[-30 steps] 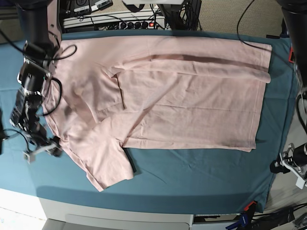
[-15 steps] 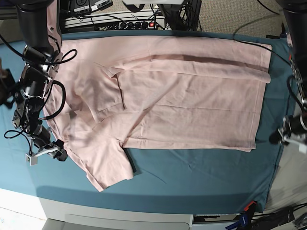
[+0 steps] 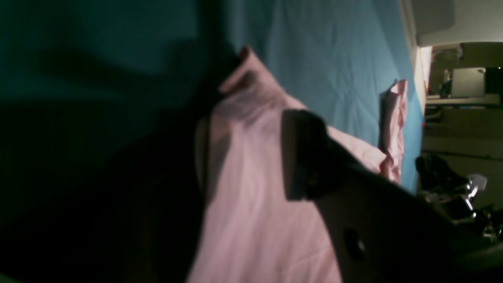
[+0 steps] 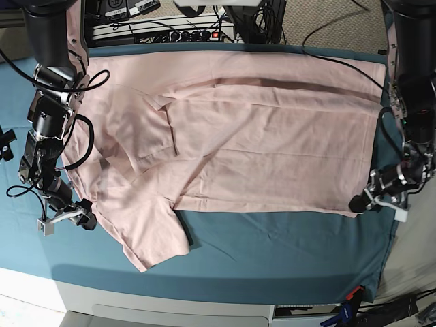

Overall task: Fold the T-shirt properly
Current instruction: 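Move both grippers down to the shirt's hem corners, then grasp the hem corners with both grippers, then lift the hem and fold it over onto the collar with both grippers, then release the hem and move the right gripper to the sleeve, then grasp the sleeve with the right gripper and fold it inward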

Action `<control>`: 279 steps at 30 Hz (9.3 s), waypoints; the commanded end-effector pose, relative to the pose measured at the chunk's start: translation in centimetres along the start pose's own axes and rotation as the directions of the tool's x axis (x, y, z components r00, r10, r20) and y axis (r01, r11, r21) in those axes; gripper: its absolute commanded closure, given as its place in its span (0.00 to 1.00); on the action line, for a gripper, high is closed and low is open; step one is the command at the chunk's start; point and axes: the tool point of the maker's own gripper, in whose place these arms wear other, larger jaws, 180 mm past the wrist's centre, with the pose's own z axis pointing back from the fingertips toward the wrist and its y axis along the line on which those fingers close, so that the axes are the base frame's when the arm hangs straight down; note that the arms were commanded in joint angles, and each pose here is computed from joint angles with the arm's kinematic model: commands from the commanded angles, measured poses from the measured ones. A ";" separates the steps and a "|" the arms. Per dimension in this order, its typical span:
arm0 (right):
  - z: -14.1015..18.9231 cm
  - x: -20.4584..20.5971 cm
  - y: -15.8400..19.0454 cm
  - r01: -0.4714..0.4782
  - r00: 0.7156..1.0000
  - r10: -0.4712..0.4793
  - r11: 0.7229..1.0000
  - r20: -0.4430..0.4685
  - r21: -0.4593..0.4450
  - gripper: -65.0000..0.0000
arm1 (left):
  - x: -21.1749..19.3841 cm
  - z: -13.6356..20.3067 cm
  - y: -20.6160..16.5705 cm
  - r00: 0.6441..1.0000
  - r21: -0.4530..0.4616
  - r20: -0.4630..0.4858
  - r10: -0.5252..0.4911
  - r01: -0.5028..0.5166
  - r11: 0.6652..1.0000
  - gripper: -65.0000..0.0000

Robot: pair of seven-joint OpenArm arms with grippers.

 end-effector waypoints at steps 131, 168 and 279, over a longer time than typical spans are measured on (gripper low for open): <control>16.7 -7.5 -0.4 -0.455 0.883 0.463 0.885 -0.074 0.100 1.00 | -4.8 13.3 1.7 0.928 -0.171 -0.250 -0.278 0.240 0.956 1.00; 19.5 -14.2 -2.7 -0.387 0.876 0.404 0.915 -0.263 0.115 1.00 | -8.6 14.8 3.2 0.888 -0.149 -0.341 -0.308 0.272 0.951 1.00; 24.6 -19.1 19.3 -0.357 0.866 0.491 0.745 -0.100 0.563 1.00 | -1.1 18.1 0.0 0.890 -0.121 -0.123 -0.439 0.426 0.897 0.57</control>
